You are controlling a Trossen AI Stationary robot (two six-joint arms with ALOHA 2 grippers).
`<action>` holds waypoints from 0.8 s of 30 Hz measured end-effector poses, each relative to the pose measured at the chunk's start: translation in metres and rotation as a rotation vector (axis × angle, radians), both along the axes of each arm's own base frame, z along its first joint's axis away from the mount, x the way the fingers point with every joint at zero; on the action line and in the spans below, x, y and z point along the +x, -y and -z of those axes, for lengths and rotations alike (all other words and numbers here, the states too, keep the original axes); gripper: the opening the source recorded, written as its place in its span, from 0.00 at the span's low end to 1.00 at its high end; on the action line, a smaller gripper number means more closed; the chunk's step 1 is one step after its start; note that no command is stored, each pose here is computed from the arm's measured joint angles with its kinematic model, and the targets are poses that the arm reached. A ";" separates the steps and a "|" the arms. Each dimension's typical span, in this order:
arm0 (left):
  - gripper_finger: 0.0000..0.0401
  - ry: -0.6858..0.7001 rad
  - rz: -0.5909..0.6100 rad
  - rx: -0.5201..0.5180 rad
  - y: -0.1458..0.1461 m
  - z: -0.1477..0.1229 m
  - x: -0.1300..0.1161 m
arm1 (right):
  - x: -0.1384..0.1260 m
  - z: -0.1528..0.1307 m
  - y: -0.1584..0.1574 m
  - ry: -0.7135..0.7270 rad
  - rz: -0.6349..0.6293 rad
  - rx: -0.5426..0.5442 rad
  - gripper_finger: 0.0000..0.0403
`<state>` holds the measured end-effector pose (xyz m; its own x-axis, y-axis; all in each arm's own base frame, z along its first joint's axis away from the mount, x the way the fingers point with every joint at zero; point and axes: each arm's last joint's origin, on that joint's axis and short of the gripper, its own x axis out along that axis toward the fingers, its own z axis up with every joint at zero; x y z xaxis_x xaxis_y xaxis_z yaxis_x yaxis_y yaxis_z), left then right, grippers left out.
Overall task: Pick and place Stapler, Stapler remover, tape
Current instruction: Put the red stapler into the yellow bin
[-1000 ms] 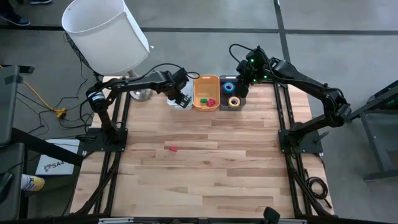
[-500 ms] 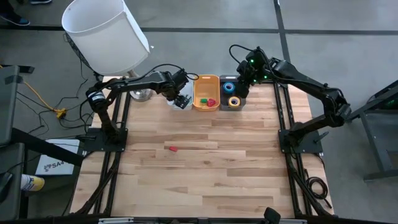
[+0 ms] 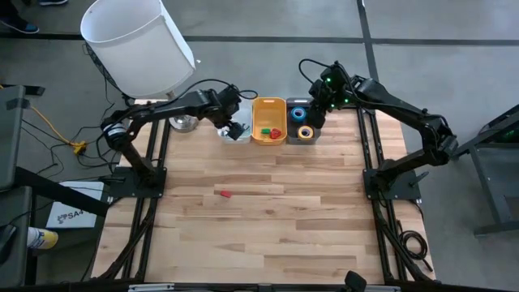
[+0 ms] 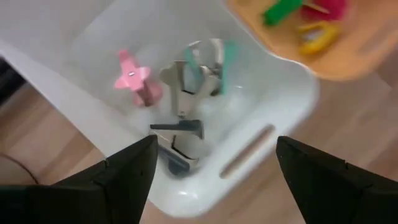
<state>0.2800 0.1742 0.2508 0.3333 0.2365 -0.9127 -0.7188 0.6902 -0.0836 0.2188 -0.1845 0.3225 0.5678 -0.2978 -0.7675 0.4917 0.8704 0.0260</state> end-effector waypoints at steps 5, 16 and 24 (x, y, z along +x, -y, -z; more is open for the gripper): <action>0.81 0.001 0.239 0.019 0.024 -0.015 -0.001 | 0.000 0.001 0.000 -0.008 -0.005 0.002 0.41; 0.81 -0.177 0.844 -0.017 0.104 -0.012 0.007 | -0.001 0.001 -0.001 -0.016 -0.021 -0.007 0.41; 0.81 -0.235 1.154 0.092 0.157 -0.012 0.014 | -0.001 0.001 -0.001 -0.024 -0.035 -0.015 0.41</action>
